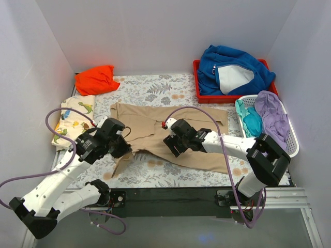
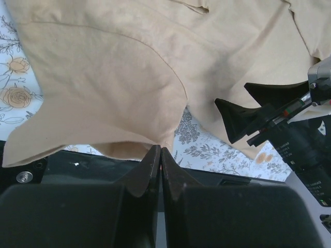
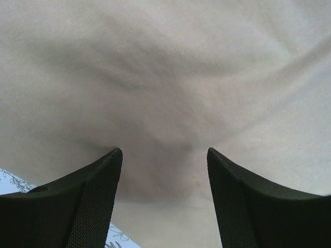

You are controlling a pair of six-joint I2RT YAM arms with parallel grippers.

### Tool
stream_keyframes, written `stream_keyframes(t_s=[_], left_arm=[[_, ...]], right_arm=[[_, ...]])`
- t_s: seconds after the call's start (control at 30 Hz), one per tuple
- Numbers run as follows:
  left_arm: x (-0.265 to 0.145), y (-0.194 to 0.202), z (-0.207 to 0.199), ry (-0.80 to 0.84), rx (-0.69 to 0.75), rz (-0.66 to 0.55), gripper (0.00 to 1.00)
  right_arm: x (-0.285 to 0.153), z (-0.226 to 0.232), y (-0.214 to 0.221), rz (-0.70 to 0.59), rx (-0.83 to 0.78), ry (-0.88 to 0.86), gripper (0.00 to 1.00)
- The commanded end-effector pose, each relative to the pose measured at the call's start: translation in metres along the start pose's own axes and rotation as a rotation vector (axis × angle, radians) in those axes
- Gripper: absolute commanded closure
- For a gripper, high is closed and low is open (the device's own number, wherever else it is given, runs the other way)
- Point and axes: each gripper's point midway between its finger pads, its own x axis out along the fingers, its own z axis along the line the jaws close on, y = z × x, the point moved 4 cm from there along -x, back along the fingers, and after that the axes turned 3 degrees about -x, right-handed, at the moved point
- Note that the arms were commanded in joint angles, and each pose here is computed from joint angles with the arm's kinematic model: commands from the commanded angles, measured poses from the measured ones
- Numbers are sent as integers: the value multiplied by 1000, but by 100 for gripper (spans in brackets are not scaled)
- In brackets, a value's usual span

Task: Fold and stack the t-shirts
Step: Fold the tshirt

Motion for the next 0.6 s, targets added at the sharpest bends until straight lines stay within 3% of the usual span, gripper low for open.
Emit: stream_keyframes(t_s=[0.0,0.5,0.57], left_arm=[[2,-5,-7,-25,65,-12,98],[62,-25,-12,-230,291,-103,92],[69,-16,-12,-222,301,-51,64]], right_arm=[[-2,1,-16,-39,9,-8,28],[13,-3,-23,-22,-19,9,28],[7,-2,-32,-54,-18,-5,27]])
